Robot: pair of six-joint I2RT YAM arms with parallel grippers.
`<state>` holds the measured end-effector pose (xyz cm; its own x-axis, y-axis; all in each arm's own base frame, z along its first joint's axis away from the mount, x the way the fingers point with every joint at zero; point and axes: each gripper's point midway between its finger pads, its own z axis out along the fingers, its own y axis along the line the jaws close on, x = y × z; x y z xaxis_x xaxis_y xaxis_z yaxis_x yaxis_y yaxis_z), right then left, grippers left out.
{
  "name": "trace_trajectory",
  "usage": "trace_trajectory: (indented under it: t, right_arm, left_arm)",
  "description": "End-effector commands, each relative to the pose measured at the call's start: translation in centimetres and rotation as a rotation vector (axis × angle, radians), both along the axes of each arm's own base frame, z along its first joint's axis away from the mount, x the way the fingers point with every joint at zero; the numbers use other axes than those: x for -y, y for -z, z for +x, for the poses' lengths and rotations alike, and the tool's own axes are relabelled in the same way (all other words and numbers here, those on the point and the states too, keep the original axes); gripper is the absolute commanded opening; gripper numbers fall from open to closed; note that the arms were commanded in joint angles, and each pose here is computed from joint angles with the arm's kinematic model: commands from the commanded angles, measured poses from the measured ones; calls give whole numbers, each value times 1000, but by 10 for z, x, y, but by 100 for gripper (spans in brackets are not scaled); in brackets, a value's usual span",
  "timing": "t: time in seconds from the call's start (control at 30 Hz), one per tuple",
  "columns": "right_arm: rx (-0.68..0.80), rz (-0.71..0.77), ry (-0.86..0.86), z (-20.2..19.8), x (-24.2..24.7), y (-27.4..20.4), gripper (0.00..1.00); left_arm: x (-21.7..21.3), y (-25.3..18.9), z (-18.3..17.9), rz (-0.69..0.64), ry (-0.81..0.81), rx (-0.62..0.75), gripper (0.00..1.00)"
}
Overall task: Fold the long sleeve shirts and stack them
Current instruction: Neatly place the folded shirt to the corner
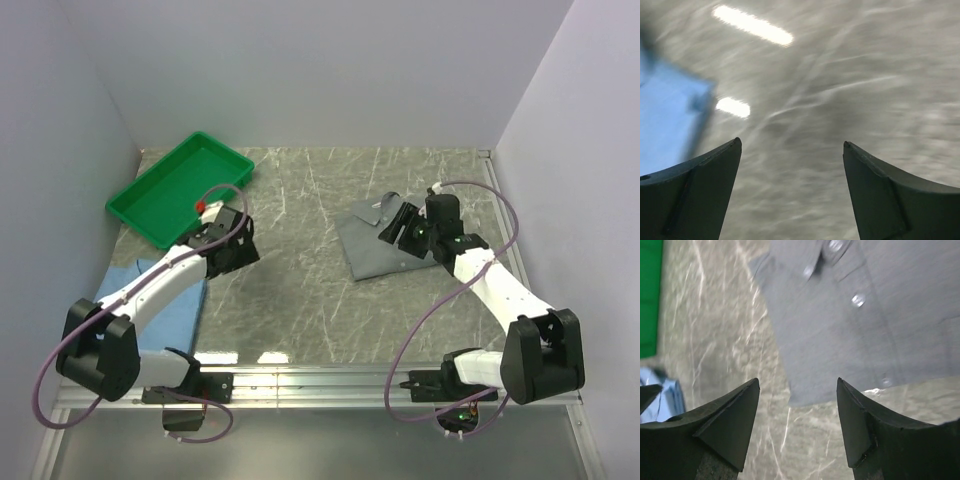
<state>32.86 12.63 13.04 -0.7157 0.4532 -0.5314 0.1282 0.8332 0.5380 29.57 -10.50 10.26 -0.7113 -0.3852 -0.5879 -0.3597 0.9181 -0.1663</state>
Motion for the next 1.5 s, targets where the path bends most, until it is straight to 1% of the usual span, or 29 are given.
trace_trajectory:
  t: [0.0,0.1,0.17,0.2,0.37,0.43,0.57,0.67,0.7,0.73,0.77,0.87,0.9,0.93,0.97,1.03,1.07,1.17,1.23,1.3,1.37,1.4,1.47]
  right_arm:
    - [75,83,-113,-6,-22,-16,70]
    - [80,97,-148,-8,-27,-15,70]
    - [77,95,-163,-9,-28,-14,70]
    - [76,93,-172,-9,-29,-13,70]
    - [80,70,-182,-9,-27,-12,70]
    - [86,67,-178,-9,-25,-13,70]
    - [93,57,-179,-10,-24,-13,70]
    - [92,55,-177,-11,-23,-11,70]
    - [98,56,-175,-11,-22,-12,70]
    - [101,57,-175,-11,-22,-12,70]
    - [102,59,-172,-11,-22,-13,70]
    - [102,54,-169,-11,-20,-13,70]
    - [104,53,-166,-10,-19,-13,70]
    - [104,52,-164,-10,-18,-13,70]
    - [109,50,-160,-10,-17,-14,70]
    - [112,46,-158,-11,-16,-15,70]
    - [109,43,-154,-10,-15,-15,70]
    - [120,20,-138,-9,-11,-20,69]
    - [126,4,-123,-8,-7,-24,69]
    - [137,2,-119,-8,-7,-29,69]
    - [142,0,-117,-9,-6,-32,69]
    - [143,-3,-115,-9,-5,-33,69]
    - [153,-5,-106,-9,-4,-37,69]
  left_arm:
    - [-47,10,-31,131,-123,-85,88]
    - [-69,14,-38,209,-171,-110,85]
    - [-82,21,-42,271,-208,-139,84]
    - [-88,24,-44,281,-232,-162,82]
    - [-89,46,-42,298,-229,-240,79]
    - [-91,60,-46,311,-231,-301,76]
    - [-95,77,-51,324,-250,-362,68]
    - [-97,88,-56,327,-257,-400,59]
    - [-97,91,-57,326,-255,-408,53]
    - [-96,96,-59,324,-251,-426,49]
    - [-96,98,-61,322,-248,-435,41]
    - [-93,107,-64,310,-229,-459,28]
    - [-91,107,-62,303,-225,-461,18]
    - [-89,108,-61,292,-217,-462,14]
    - [-85,107,-60,274,-207,-464,7]
    - [-77,104,-52,234,-194,-450,1]
    - [-67,103,-49,186,-177,-452,0]
    - [-41,90,-29,90,-143,-405,1]
    - [-18,78,-11,12,-119,-371,1]
    - [9,64,7,-70,-92,-336,3]
    - [31,61,17,-118,-84,-330,4]
    - [50,49,31,-177,-60,-299,5]
    - [78,47,41,-230,-42,-290,8]
